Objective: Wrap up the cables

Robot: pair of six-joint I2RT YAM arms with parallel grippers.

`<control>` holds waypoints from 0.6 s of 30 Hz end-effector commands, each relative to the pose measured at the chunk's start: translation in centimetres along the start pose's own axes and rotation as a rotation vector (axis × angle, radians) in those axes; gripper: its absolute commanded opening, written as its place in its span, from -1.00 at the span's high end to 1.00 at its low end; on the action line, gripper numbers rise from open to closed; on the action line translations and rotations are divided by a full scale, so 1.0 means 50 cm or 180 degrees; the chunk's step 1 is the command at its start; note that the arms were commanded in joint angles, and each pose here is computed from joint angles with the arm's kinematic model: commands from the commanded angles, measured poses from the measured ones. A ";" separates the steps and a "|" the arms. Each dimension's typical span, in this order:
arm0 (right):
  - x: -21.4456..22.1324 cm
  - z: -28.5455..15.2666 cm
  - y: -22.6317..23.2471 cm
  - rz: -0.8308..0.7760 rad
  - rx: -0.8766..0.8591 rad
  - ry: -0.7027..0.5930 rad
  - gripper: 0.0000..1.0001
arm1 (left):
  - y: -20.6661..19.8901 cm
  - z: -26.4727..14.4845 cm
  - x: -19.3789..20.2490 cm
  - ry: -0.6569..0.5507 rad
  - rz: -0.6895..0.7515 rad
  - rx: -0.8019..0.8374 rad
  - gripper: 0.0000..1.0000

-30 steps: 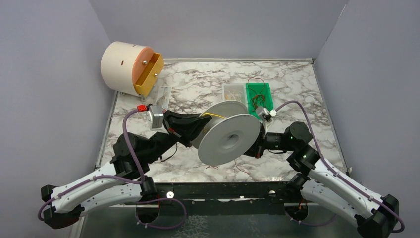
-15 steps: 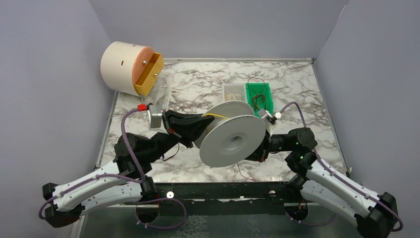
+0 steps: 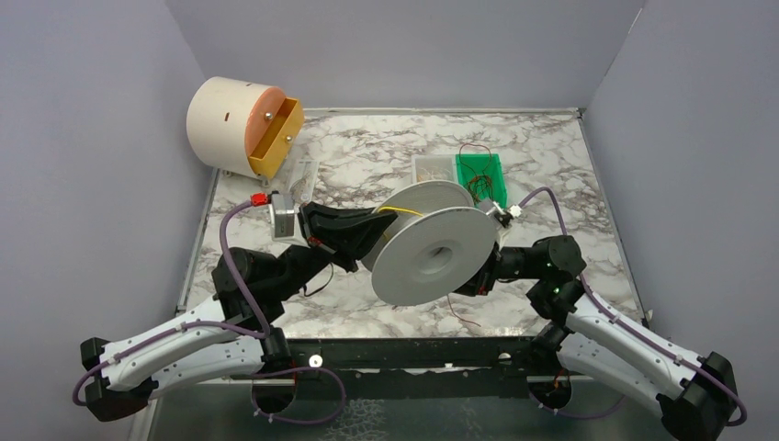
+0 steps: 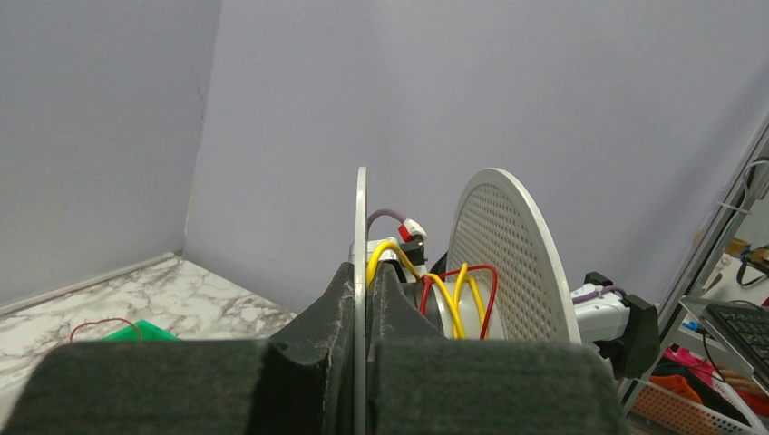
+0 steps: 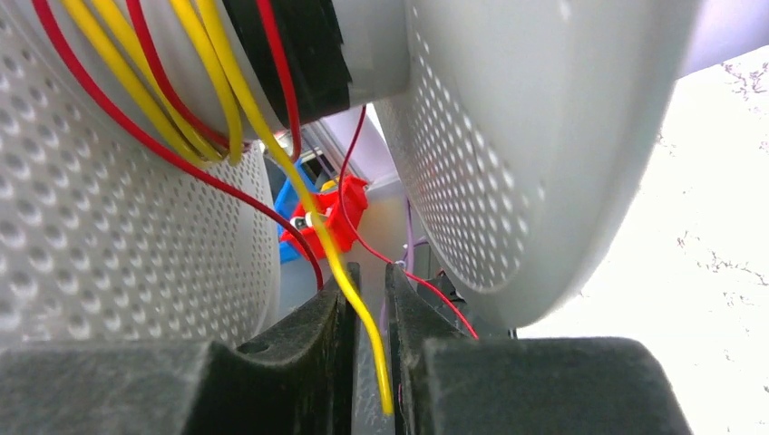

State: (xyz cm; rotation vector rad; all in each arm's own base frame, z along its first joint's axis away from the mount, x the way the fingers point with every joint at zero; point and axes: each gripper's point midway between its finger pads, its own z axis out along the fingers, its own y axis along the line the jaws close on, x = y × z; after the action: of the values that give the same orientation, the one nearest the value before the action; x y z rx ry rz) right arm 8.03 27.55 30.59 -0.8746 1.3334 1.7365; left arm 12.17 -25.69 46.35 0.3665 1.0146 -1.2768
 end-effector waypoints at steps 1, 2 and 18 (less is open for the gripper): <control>0.003 -0.002 -0.012 -0.0065 0.0111 -0.0027 0.55 | -0.020 -0.004 -0.102 -0.0539 -0.0050 0.0069 1.00; 0.005 -0.003 -0.014 -0.0063 0.0140 -0.0019 0.52 | -0.021 -0.006 -0.107 -0.0559 -0.0036 0.0073 1.00; 0.019 -0.037 -0.049 -0.0103 0.0697 -0.0022 0.22 | 0.015 -0.044 -0.147 -0.0676 0.0255 -0.0270 1.00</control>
State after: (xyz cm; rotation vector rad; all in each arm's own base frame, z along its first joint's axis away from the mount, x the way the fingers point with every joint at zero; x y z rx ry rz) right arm 8.87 26.66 29.26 -0.8125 1.4115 1.6130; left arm 11.99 -22.39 48.38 0.3039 0.9345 -1.2153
